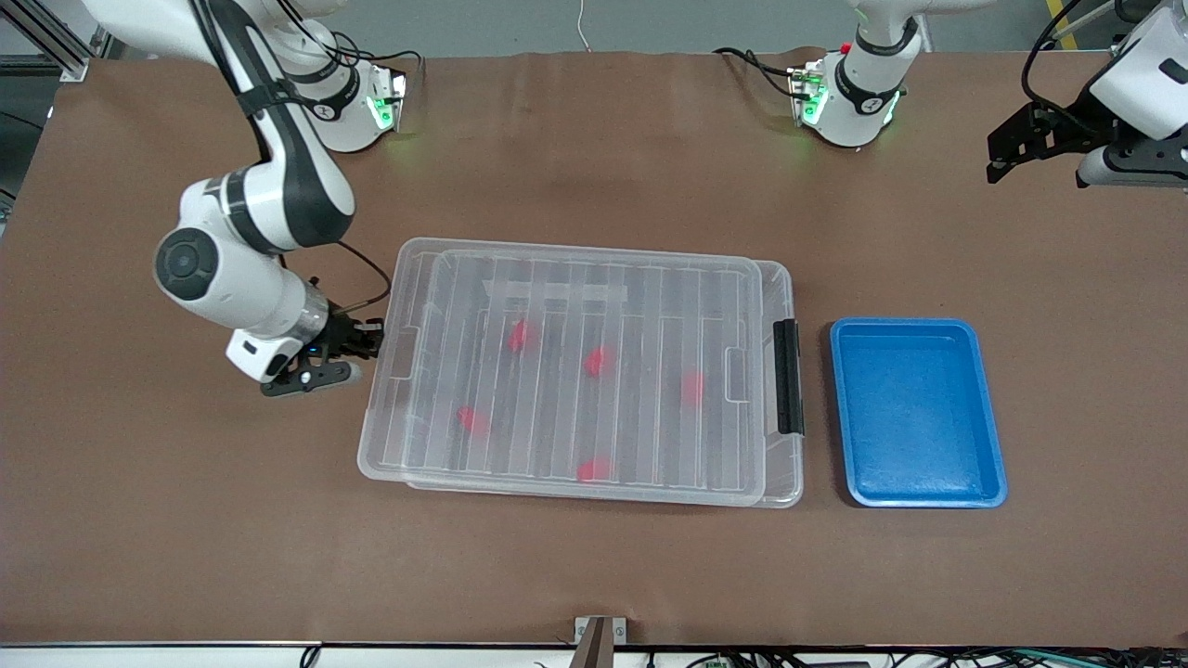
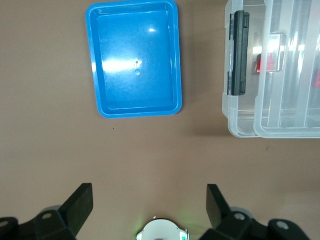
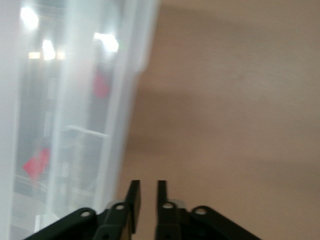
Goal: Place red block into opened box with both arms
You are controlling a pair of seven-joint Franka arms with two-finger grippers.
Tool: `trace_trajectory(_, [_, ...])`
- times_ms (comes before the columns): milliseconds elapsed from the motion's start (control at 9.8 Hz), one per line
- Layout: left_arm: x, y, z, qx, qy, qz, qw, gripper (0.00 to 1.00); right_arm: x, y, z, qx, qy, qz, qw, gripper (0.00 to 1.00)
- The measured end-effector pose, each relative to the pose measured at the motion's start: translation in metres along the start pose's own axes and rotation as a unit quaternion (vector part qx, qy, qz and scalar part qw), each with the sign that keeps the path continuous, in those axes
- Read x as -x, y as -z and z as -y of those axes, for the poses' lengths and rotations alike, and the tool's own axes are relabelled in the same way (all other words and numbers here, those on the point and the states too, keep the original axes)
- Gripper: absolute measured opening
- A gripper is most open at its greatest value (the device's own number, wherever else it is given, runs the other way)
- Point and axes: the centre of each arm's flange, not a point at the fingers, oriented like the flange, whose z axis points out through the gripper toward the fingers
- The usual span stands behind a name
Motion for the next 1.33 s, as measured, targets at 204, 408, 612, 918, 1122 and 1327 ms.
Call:
trace_trajectory(204, [0.0, 0.0, 0.0, 0.0, 0.0, 0.0, 1.0, 1.0, 0.012, 0.093, -0.074, 0.013, -0.055, -0.028, 0.998, 0.59])
trace_trajectory(408, [0.0, 0.0, 0.0, 0.0, 0.0, -0.001, 1.0, 1.0, 0.05, 0.187, -0.121, 0.022, -0.098, -0.04, 0.994, 0.89])
trace_trajectory(612, [-0.001, 0.0, 0.0, 0.001, 0.0, -0.002, 1.0, 1.0, 0.083, 0.261, -0.135, 0.021, -0.125, -0.019, 0.992, 1.0])
trace_trajectory(918, [-0.001, 0.0, 0.0, 0.001, 0.001, -0.004, 1.0, 1.0, 0.105, 0.31, -0.161, 0.049, -0.126, -0.035, 0.99, 1.0])
trace_trajectory(1122, [-0.004, 0.001, 0.0, 0.001, 0.001, -0.007, 1.0, 1.0, 0.108, 0.311, -0.175, 0.05, -0.105, -0.033, 0.993, 1.0])
trace_trajectory(1327, [-0.011, 0.006, -0.002, 0.003, -0.002, -0.014, 1.0, 1.0, 0.103, 0.308, -0.164, 0.052, -0.092, -0.031, 0.994, 1.0])
